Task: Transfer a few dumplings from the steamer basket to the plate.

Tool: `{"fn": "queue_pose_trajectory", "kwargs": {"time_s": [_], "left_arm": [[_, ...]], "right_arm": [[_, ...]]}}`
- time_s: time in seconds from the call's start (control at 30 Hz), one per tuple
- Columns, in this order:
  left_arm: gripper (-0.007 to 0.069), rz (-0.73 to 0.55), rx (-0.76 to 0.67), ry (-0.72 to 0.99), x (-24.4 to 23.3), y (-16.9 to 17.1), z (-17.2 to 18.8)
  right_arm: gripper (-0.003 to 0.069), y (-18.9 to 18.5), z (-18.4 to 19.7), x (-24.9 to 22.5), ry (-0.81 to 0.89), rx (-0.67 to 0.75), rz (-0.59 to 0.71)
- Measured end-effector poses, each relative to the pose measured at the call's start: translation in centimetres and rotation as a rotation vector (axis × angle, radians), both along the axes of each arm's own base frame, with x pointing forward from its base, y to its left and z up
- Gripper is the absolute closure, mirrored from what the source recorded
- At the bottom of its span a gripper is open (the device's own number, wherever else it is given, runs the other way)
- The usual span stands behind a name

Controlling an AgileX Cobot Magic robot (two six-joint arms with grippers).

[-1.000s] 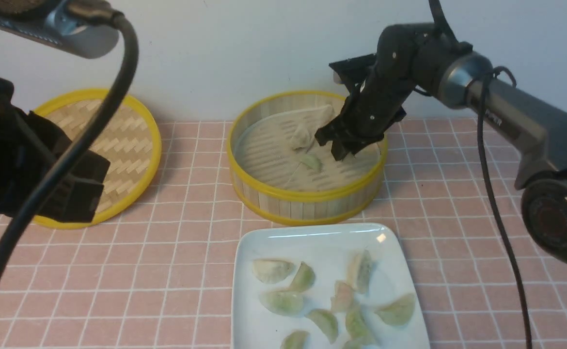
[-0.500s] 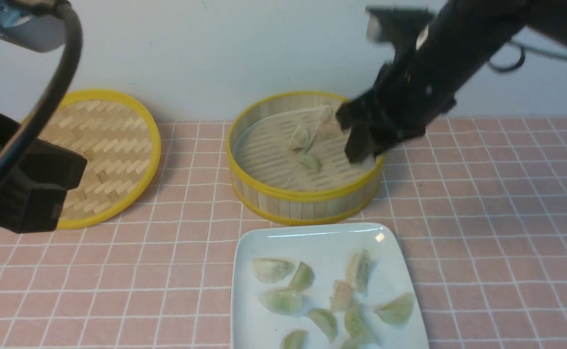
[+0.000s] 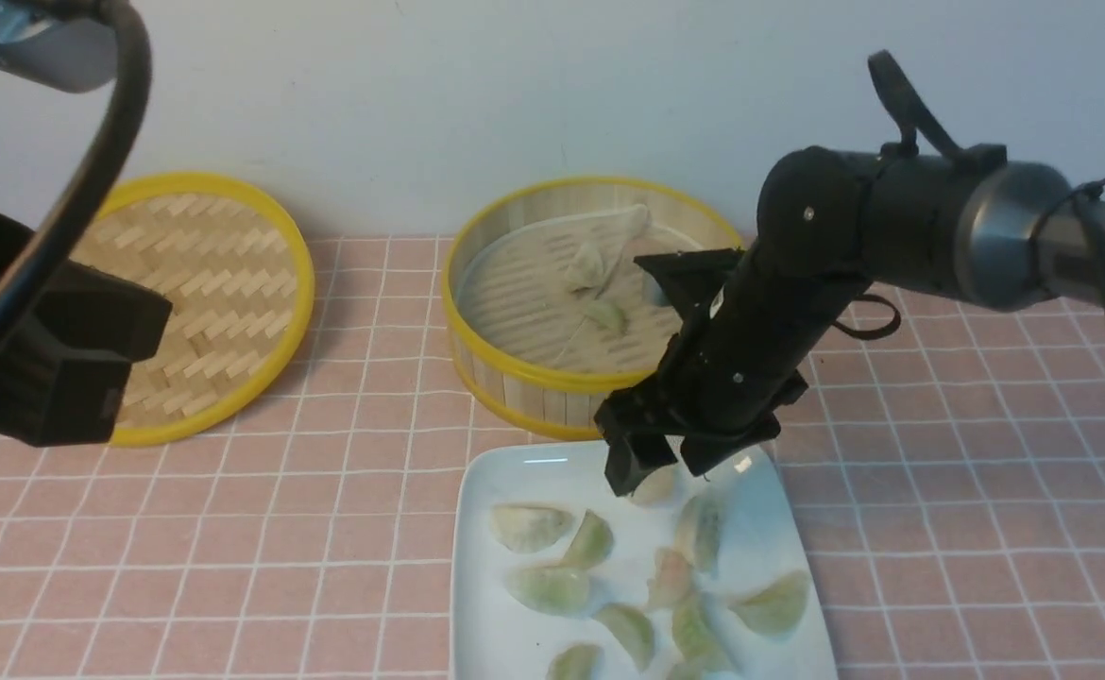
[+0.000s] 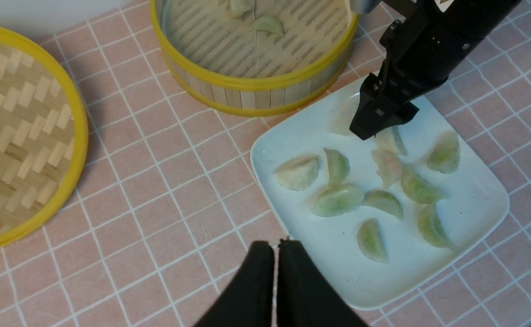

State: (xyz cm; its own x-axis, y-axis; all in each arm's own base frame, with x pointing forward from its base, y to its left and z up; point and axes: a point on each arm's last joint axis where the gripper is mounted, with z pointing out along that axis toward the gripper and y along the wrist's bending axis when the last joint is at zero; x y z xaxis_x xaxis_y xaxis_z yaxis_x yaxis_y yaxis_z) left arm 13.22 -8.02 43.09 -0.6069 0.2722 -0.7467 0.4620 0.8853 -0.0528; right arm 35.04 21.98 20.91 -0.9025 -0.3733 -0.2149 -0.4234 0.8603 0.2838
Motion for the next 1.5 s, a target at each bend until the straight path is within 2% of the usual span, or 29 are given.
{"fn": "queue_pose_trajectory", "kwargs": {"time_s": [0.07,0.13,0.17,0.23,0.27,0.3,0.37,0.47,0.5,0.57,0.63,0.73,0.9,0.97,1.13,1.27,1.5], "left_arm": [[0.0631,0.000,-0.001,-0.002,0.0,0.0,0.0],[0.0631,0.000,-0.003,-0.004,0.0,0.0,0.0],[0.0631,0.000,-0.003,-0.004,0.0,0.0,0.0],[0.0631,0.000,-0.003,-0.004,0.0,0.0,0.0],[0.0631,0.000,-0.003,-0.004,0.0,0.0,0.0],[0.0631,0.000,-0.003,-0.004,0.0,0.0,0.0],[0.0631,0.000,-0.003,-0.006,0.0,0.0,0.0],[0.0631,0.000,-0.006,-0.012,0.1,0.0,0.1],[0.0631,0.000,-0.013,-0.023,0.1,-0.1,0.2],[0.0631,-0.001,-0.020,-0.034,0.2,-0.1,0.3],[0.0631,-0.001,-0.036,-0.061,0.3,-0.2,0.5],[0.0631,-0.002,-0.059,-0.098,0.5,-0.3,0.8],[0.0631,-0.004,-0.088,-0.145,0.8,-0.5,1.2],[0.0631,-0.004,-0.097,-0.161,0.9,-0.6,1.4],[0.0631,-0.005,-0.094,-0.155,1.4,-0.9,1.1],[0.0631,-0.005,-0.100,-0.169,1.5,-1.0,1.2],[0.0631,-0.001,-0.108,-0.189,-0.3,0.2,-0.8]], "right_arm": [[0.0114,-0.1,1.4,0.0,-0.002,-0.016,0.027],[0.0187,-0.5,3.8,-0.2,-0.036,-0.038,0.052],[0.0235,-0.8,5.3,-0.5,-0.069,-0.041,0.055],[0.0386,-1.8,8.9,-1.6,-0.160,-0.040,0.049],[0.0419,-2.0,9.7,-1.9,-0.180,-0.037,0.044],[0.0532,-2.9,12.7,-3.1,-0.248,-0.019,0.028],[0.0624,-4.2,16.5,-5.3,-0.339,0.023,0.005],[0.0660,-6.2,21.2,-8.9,-0.453,0.089,-0.017],[0.0668,-7.7,23.5,-11.6,-0.520,0.129,-0.027],[0.0671,-9.1,24.8,-14.1,-0.565,0.158,-0.037],[0.0673,-11.7,26.2,-18.8,-0.665,0.222,-0.063],[0.0673,-14.5,25.5,-23.6,-0.807,0.294,-0.095],[0.0673,-17.8,21.6,-28.7,-1.036,0.402,-0.154],[0.0673,-19.1,17.7,-30.4,-1.168,0.454,-0.191],[0.0673,-20.6,12.0,-32.7,-1.398,0.556,-0.224],[0.0673,-20.7,9.1,-32.7,-1.468,0.571,-0.226],[0.0673,-20.7,9.2,-32.7,-1.497,0.600,-0.235]]}}
